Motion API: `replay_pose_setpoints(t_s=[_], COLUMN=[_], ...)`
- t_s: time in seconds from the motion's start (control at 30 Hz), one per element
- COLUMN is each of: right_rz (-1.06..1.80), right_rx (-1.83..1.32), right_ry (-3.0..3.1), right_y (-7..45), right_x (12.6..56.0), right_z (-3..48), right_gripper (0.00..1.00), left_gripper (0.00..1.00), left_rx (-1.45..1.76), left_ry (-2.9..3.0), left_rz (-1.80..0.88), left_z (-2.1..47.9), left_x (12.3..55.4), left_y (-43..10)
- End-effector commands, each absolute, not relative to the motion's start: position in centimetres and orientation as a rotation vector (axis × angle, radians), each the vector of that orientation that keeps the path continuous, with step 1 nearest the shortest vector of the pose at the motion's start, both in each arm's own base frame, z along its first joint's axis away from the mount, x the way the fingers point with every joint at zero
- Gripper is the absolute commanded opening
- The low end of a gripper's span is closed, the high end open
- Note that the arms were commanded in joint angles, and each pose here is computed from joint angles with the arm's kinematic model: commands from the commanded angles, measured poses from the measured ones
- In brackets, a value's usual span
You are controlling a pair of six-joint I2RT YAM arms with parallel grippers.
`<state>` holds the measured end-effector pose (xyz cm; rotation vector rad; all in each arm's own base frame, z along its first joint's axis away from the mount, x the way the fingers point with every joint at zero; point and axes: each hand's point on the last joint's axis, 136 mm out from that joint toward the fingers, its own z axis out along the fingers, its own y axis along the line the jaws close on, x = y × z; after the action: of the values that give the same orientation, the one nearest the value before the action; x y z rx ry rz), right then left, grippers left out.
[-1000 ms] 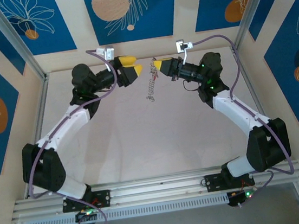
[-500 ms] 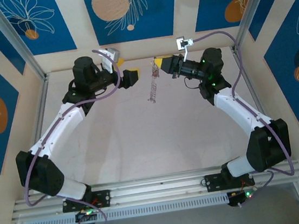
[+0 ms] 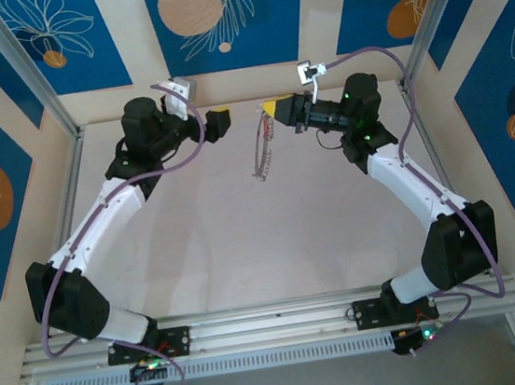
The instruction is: Put the keys on the keyring
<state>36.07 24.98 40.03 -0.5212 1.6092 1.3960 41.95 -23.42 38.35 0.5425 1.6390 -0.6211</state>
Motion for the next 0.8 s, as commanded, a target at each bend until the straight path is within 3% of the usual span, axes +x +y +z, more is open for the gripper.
replay_pose_setpoints(t_s=[0.0, 0.43, 0.77], right_rz=[1.389, 1.421, 1.443], right_rx=[-0.569, -0.582, -0.588], right_ry=[1.598, 1.699, 1.764], right_y=[25.4, 24.9, 24.9], right_x=[35.4, 32.9, 33.5], right_z=[41.7, 42.9, 42.8], right_gripper=[0.0, 0.0, 0.0], left_gripper=[1.0, 1.0, 1.0], left_rx=[0.572, 0.537, 0.482], left_ry=[1.635, 1.679, 1.702], left_rz=[-0.621, -0.715, -0.754], left_z=[39.7, 39.5, 38.2], left_x=[42.3, 42.7, 43.5], left_y=[-23.1, -23.6, -23.8])
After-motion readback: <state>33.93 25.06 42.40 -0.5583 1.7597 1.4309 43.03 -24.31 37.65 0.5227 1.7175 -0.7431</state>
